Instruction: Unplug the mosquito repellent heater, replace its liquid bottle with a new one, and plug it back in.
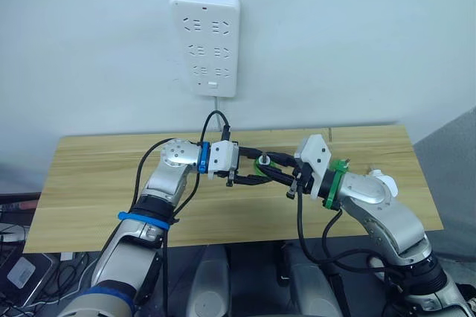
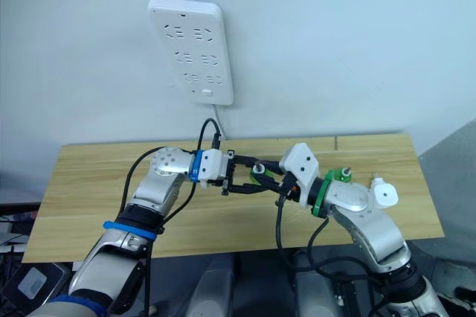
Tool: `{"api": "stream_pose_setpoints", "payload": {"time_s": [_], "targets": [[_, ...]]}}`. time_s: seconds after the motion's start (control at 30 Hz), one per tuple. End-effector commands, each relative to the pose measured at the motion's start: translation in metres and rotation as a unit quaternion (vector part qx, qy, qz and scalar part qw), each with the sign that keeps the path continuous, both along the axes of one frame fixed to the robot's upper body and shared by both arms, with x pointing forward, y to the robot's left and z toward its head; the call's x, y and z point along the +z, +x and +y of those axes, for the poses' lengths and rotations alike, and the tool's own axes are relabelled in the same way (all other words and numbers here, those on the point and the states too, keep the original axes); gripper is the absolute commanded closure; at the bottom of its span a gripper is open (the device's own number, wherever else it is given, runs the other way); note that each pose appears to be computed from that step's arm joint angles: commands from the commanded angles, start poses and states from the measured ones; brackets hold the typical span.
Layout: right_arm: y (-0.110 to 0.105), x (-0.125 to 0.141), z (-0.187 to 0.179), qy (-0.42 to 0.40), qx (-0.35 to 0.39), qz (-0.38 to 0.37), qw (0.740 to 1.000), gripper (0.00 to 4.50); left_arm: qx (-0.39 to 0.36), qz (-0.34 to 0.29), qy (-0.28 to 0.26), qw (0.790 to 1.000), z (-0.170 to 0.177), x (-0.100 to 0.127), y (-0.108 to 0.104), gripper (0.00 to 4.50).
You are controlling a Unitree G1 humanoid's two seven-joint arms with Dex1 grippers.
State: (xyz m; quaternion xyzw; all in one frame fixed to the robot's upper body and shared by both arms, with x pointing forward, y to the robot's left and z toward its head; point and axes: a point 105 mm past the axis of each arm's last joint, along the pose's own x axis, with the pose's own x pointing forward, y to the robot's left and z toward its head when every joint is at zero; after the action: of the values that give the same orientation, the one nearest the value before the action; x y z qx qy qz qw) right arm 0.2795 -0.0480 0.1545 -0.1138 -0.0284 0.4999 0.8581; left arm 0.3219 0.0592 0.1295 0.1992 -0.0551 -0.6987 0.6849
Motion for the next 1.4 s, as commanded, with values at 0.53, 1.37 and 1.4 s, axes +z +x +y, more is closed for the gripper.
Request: {"api": "stream_pose_setpoints", "payload": {"time_s": [0.53,1.37,1.4], "targets": [[0.007,0.050,-0.058,0.341,-0.132,0.169,0.915,3.65,0.065,-0.031,-0.168,0.983,-0.011,0.045,-0.010,0.00],[-0.006,0.078,-0.058,0.496,-0.108,0.341,0.791,3.65,0.150,-0.076,-0.317,0.933,-0.059,0.082,-0.013,0.00],[-0.006,0.078,-0.059,0.497,-0.108,0.340,0.791,3.65,0.148,-0.076,-0.317,0.934,-0.060,0.082,-0.014,0.00]]}}
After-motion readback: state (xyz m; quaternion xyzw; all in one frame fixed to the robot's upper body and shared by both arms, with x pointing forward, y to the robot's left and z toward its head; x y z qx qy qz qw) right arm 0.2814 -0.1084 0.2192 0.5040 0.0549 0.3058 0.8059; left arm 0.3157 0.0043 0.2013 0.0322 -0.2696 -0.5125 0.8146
